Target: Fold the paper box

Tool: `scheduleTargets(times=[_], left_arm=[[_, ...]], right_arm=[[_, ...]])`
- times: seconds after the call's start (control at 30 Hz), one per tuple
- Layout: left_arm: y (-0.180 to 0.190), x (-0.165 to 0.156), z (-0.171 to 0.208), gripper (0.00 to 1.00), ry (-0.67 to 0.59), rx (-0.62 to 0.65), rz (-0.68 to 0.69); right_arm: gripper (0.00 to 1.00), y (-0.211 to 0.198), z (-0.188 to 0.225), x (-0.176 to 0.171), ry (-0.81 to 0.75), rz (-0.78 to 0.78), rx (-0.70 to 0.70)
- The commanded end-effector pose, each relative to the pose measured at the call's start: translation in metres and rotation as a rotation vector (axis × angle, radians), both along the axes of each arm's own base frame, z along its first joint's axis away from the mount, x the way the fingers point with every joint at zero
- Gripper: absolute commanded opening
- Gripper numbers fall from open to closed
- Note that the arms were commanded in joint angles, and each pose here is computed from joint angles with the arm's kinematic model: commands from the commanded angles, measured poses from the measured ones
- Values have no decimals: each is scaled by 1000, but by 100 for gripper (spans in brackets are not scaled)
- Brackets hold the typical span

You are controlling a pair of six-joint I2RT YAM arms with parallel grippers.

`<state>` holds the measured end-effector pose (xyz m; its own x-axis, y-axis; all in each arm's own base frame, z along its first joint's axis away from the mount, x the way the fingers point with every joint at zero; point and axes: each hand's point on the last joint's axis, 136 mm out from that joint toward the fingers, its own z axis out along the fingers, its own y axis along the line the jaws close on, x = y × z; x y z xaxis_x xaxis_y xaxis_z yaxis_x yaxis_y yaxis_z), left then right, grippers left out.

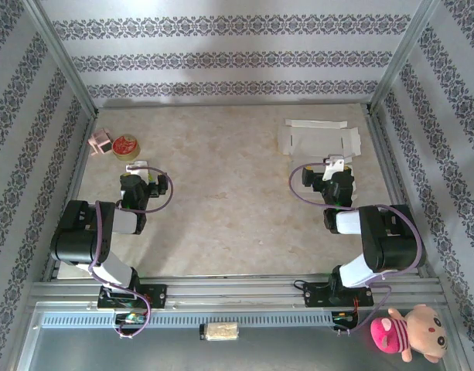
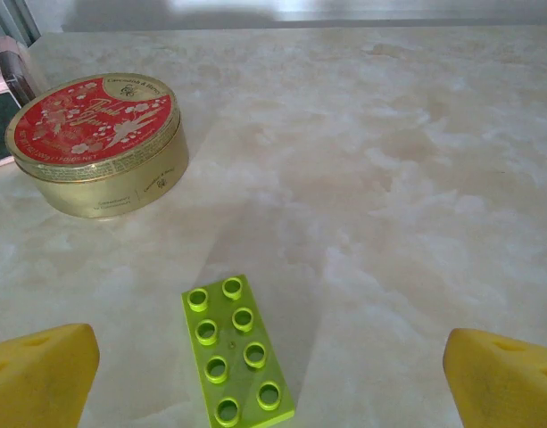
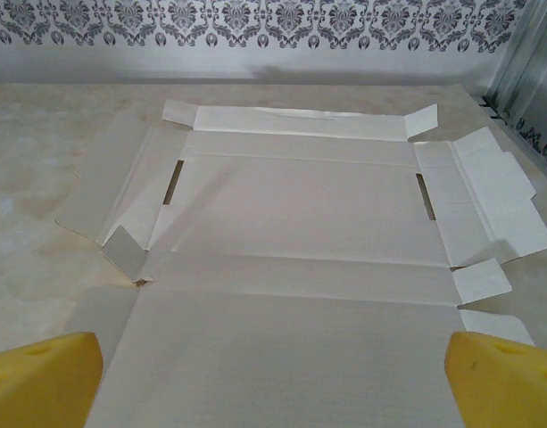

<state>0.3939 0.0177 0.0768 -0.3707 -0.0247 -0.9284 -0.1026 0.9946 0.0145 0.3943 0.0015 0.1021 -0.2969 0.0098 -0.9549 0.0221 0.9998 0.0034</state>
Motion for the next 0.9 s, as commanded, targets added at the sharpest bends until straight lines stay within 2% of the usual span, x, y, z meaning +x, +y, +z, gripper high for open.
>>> scheduleTargets(times=[0.0, 0.33, 0.53, 0.63, 0.73, 0.8, 0.87], left_arm=[[-4, 6, 11, 99, -38, 11, -25], [1, 4, 11, 99, -50, 12, 4], [-8, -4, 20, 99, -108, 14, -48], [0, -16, 39, 99, -156, 42, 27], [3, -27, 67, 99, -161, 66, 84], [-1, -30, 88, 99, -141, -20, 114], [-16, -30, 106, 99, -132, -170, 91]], right_arm=[[98, 0, 6, 5, -17, -4, 17], [98, -1, 6, 5, -13, -5, 19], [98, -3, 34, -7, -34, -49, 0], [98, -1, 50, -15, 36, -80, 54], [98, 15, 67, -15, 102, -34, 171], [98, 33, 71, -8, 190, 36, 228], [98, 40, 76, 6, 272, 43, 275]])
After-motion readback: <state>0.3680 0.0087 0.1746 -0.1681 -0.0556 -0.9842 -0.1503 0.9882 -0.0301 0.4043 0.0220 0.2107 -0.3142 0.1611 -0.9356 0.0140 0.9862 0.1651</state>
